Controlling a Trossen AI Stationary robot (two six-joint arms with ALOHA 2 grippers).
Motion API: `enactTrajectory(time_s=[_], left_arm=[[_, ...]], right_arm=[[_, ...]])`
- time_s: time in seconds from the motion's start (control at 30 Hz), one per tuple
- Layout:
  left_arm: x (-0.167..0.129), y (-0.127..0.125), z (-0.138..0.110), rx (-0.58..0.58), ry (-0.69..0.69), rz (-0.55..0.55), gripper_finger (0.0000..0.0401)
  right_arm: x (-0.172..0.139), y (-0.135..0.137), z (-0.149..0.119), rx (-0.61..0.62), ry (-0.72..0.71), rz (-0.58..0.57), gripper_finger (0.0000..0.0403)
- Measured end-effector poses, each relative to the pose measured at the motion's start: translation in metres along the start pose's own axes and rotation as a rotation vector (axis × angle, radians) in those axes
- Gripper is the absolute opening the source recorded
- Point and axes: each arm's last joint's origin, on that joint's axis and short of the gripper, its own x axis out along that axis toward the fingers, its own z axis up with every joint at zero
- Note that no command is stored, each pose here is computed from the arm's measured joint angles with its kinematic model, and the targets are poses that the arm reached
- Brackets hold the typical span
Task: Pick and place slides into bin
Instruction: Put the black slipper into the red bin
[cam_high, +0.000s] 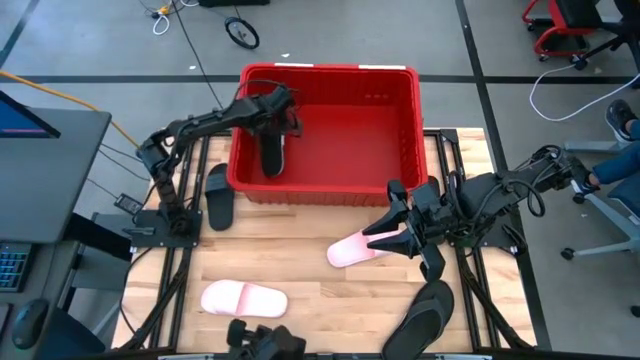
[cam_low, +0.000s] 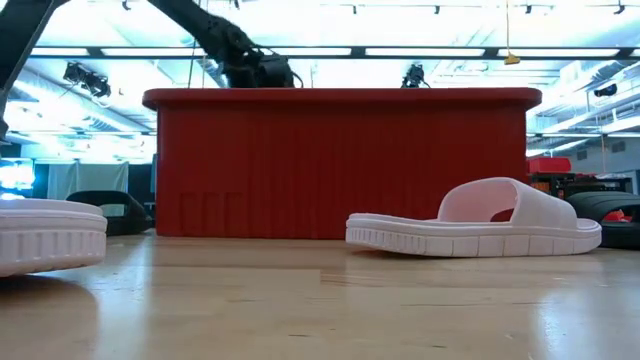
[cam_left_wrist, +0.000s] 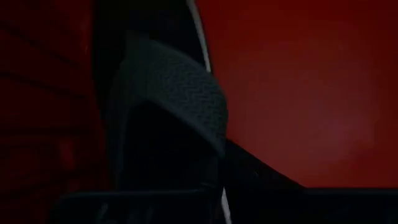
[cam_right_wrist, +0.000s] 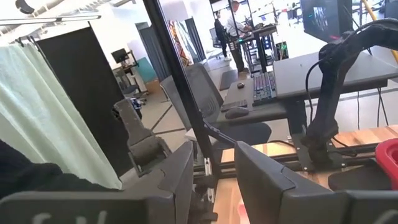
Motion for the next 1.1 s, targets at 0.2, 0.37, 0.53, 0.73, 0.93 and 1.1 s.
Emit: enactTrajectory(time_s=[0.2, 0.37, 0.53, 0.73, 0.93, 1.1], left_arm=[[0.025, -0.001, -0.003, -0.036, 0.058, -0.029, 0.0021], [0.049, -0.005, -0.014, -0.011, 0.118, -0.001, 0.0055], [0.06, -0.005, -0.018, -0.05, 0.133, 0.033, 0.0107], [0.058, -0.003, -0.01, -0.063, 0.062, 0.087, 0.0144], [0.044, -0.013, 0.008, -0.07, 0.007, 0.045, 0.0152], [0.025, -0.019, 0.025, -0.073, -0.012, 0.03, 0.0142]], right_arm=[[0.0, 0.0, 0.0, 0.001, 0.003, -0.001, 0.0124], [0.0, 0.0, -0.001, 0.001, 0.005, -0.002, 0.0124], [0.0, -0.001, -0.004, 0.066, 0.035, -0.014, 0.0124], [-0.002, -0.008, -0.019, 0.212, 0.189, -0.101, 0.0124], [-0.009, -0.017, -0.038, 0.329, 0.37, -0.244, 0.0124], [-0.01, -0.022, -0.053, 0.361, 0.497, -0.327, 0.0124]])
